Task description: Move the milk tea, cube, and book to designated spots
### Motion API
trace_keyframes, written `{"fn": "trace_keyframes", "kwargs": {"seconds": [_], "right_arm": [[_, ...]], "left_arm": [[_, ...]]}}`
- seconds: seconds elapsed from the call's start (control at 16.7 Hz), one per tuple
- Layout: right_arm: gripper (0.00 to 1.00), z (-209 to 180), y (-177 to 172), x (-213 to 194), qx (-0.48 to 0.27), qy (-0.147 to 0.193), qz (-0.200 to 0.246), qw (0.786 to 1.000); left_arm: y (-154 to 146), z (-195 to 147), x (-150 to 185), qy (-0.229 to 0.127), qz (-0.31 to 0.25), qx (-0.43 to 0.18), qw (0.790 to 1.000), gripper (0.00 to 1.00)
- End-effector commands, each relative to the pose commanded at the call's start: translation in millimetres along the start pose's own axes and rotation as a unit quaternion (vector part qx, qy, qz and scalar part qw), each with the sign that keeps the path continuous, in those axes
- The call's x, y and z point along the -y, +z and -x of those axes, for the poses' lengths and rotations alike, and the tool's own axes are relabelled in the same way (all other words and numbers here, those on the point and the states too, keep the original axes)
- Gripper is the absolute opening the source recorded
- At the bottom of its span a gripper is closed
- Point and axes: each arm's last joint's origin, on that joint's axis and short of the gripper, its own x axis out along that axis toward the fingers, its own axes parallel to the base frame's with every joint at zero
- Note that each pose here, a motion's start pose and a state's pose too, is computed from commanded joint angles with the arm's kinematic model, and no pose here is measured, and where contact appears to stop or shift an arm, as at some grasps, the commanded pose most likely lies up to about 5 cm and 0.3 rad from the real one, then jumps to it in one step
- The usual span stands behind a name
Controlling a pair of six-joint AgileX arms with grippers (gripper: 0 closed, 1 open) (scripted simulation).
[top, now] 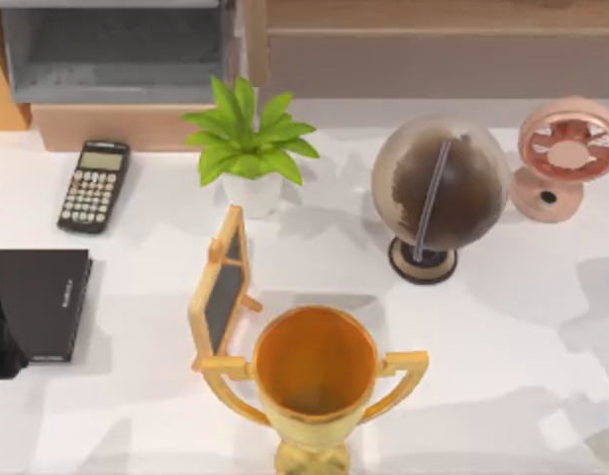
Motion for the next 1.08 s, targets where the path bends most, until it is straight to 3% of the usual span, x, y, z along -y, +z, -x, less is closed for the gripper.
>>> {"fn": "trace_keyframes", "kwargs": {"seconds": [0.72,1.08], "right_arm": [[0.02,0.0,0.0,0.0,0.000,0.000,0.000,1.000],[0.00,0.0,0.0,0.0,0.000,0.000,0.000,1.000]], "left_arm": [[0.0,0.0,0.0,0.000,0.000,0.000,1.000,1.00],[0.0,0.0,0.0,0.000,0.000,0.000,1.000,1.00]]}}
